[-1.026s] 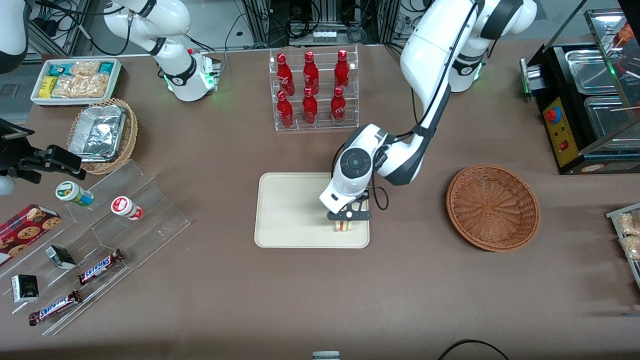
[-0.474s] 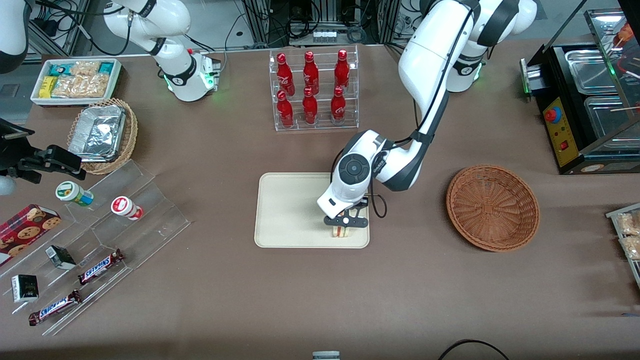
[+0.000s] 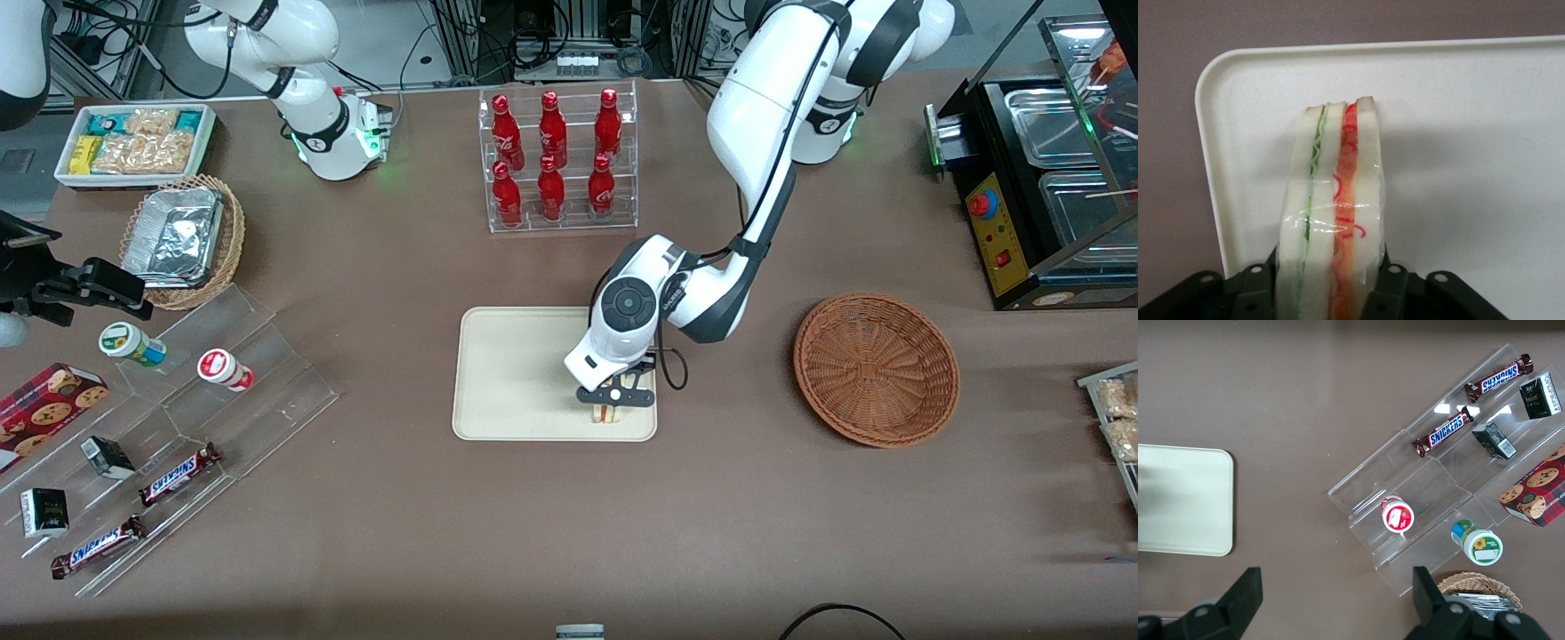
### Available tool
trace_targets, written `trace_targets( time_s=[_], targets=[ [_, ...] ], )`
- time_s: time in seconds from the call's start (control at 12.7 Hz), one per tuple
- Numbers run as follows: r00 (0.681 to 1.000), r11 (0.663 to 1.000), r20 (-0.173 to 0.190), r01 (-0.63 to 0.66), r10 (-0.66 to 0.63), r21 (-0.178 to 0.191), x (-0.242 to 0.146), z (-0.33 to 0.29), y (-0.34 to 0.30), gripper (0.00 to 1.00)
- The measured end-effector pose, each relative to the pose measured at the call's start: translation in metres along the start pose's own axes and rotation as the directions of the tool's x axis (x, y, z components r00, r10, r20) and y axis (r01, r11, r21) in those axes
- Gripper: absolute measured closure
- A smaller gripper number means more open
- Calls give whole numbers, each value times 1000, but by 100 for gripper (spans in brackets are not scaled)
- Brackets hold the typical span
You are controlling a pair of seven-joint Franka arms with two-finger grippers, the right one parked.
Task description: Place sandwich from basket to tray
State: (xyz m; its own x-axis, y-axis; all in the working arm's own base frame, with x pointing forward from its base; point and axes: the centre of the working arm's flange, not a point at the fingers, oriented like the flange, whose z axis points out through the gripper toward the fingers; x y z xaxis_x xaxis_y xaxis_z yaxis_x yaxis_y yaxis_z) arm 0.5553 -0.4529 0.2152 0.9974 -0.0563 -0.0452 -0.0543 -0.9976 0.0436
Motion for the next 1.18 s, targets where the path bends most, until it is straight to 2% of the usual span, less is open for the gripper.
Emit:
trace_targets(
  time_s=[0.24,0.32,0.55,0.79,0.95,1.11,1.18],
  targets=[
    [998,998,-35,59,-60,-25,10,-29,3,11],
    [996,997,-35,79,-80,-25,16,-51,-4,2],
    [988,988,2,152,-152,-2,39,-158,-77,0],
    [988,988,29,151,-152,11,50,-236,-176,0],
    [987,988,26,156,-156,4,53,-264,-236,0],
    [982,982,8,186,-186,-6,49,-288,-283,0],
    [980,980,-4,200,-200,2,43,-298,-299,0]
  ],
)
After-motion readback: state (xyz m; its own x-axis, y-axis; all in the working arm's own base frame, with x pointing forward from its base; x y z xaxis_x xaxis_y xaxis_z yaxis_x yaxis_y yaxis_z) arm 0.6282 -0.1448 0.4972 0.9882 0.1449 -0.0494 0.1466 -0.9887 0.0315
